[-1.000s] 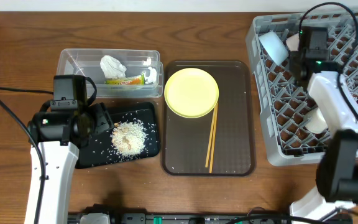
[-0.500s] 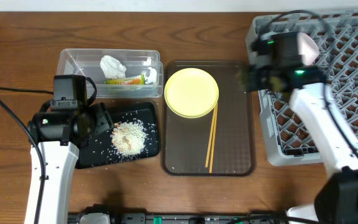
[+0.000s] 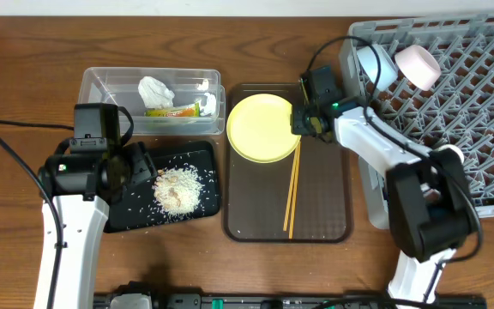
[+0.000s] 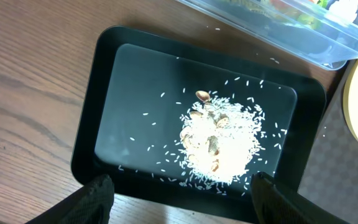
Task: Sort waste into correct bins and load items into the dishwasher rack
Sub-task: 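Move the right gripper to the yellow plate and grasp its rim, then lift the yellow plate and stand it upright in the rack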
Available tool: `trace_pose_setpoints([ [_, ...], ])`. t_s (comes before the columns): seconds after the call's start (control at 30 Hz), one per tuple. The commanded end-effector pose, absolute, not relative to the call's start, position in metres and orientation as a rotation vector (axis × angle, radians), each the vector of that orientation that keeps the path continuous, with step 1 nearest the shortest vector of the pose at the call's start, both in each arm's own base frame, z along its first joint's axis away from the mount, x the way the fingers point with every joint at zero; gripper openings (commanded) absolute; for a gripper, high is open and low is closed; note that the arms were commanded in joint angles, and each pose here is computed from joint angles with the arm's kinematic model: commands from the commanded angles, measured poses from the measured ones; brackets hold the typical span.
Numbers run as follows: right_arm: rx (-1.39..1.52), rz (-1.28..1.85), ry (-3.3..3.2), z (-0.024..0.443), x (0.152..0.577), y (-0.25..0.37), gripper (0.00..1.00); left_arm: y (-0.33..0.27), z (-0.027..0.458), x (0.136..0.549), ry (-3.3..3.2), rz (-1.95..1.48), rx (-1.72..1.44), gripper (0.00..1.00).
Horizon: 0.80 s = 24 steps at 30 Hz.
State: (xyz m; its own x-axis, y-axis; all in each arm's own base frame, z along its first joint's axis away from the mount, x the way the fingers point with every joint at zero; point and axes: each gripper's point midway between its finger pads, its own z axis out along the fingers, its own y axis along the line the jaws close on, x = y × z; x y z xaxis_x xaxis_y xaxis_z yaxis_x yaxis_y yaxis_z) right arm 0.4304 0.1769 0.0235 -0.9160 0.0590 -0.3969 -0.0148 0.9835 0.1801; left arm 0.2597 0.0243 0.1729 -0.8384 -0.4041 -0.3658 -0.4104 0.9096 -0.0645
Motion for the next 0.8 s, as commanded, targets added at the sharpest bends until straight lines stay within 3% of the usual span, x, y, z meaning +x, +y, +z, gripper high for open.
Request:
trace_pose_setpoints([
  [0.0,0.147,0.221,2.744,0.006,0.427,0.176,0.21,0.027,0.175,0.259,2.687,0.033,-0.607,0.73],
  [0.07,0.147,0.216,2.751,0.002,0.426,0.175,0.18,0.027,0.175,0.259,2.687,0.033,-0.607,0.73],
  [0.17,0.146,0.226,2.734,0.005,0.430,0.177,0.02,0.027,0.175,0.259,2.687,0.033,-0.607,0.73],
  [0.33,0.157,0.243,2.649,0.031,0.446,0.177,0.01,0.027,0.175,0.259,2.687,0.033,-0.607,0.73],
  [0.53,0.167,0.124,2.403,0.132,0.470,0.133,0.01,0.027,0.175,0.259,2.687,0.033,-0.607,0.73],
  [0.77,0.090,-0.301,2.218,0.238,0.444,0.034,0.01,0.027,0.175,0.260,2.687,0.033,-0.606,0.73],
])
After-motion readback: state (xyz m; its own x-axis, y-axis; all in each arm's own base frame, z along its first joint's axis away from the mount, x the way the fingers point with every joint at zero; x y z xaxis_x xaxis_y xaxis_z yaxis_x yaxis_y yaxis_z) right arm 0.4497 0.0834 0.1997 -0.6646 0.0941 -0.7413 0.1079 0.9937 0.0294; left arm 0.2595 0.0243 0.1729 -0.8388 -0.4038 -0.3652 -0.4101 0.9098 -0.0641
